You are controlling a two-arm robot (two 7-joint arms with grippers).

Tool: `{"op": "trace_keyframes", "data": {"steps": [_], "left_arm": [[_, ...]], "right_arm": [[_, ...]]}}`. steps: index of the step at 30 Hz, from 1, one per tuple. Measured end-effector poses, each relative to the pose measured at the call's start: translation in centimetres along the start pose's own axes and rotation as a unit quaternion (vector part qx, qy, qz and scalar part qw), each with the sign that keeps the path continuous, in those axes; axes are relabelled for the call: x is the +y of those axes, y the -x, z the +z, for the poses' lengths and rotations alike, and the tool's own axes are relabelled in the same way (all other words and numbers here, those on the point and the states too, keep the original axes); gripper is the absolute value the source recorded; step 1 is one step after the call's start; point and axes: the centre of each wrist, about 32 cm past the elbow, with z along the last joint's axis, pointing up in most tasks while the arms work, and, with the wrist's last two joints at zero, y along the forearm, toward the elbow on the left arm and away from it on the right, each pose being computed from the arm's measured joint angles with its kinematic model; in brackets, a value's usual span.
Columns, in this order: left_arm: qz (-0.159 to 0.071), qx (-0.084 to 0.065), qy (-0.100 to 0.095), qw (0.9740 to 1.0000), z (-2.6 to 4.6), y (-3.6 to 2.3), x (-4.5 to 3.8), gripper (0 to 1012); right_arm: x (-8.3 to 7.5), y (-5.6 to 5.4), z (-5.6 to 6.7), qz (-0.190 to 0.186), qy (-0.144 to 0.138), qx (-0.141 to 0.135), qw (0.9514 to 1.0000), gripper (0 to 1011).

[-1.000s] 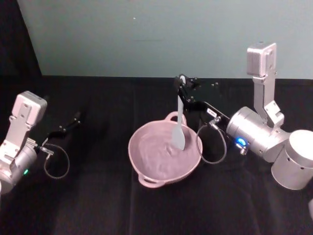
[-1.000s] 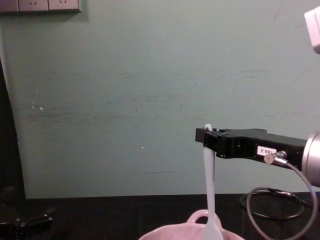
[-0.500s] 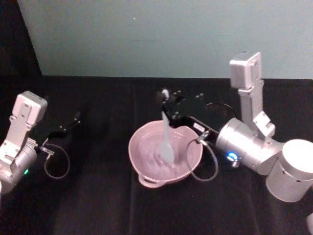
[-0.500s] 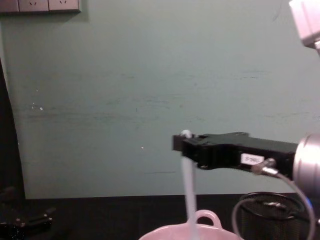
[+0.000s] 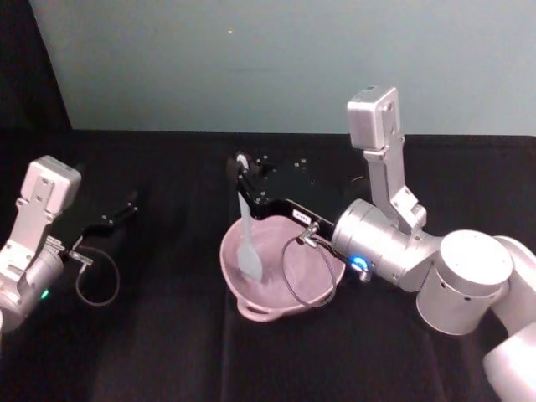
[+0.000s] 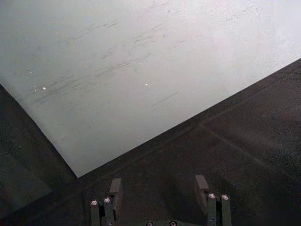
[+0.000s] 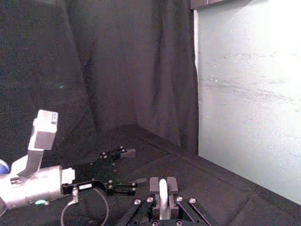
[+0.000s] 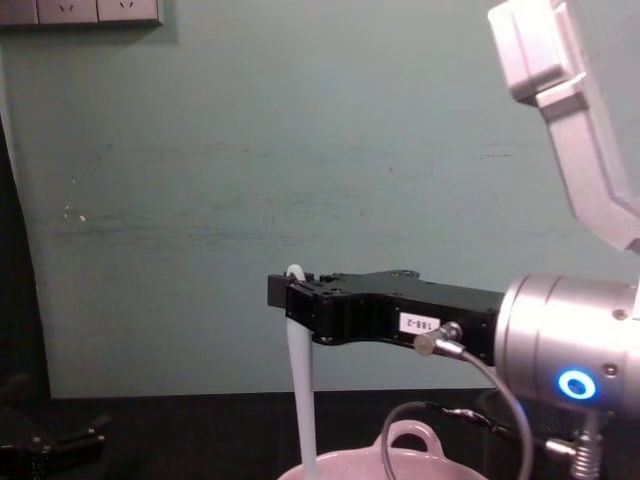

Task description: Use the one hand to pick up the spoon and stir the clear water in the bowl.

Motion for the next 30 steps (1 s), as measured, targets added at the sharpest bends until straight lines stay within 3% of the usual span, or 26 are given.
{"op": "trace_keyframes", "data": {"steps": [12, 20, 30], "left_arm": [[0.000, 0.000, 0.000, 1.0000, 0.00, 0.00, 0.00, 1011], [0.000, 0.000, 0.000, 1.0000, 0.00, 0.00, 0.00, 1011], [0.000, 0.000, 0.000, 1.0000, 0.00, 0.00, 0.00, 1011]], "right_arm": [[1.7, -2.5, -1.1, -0.024, -0.001, 0.012, 0.9996, 108], [0.6, -4.6, -1.2, -0.064, -0.008, 0.015, 0.9978, 108], [-1.6, -5.6, -0.6, -0.094, -0.012, 0.006, 0.9954, 108]]}}
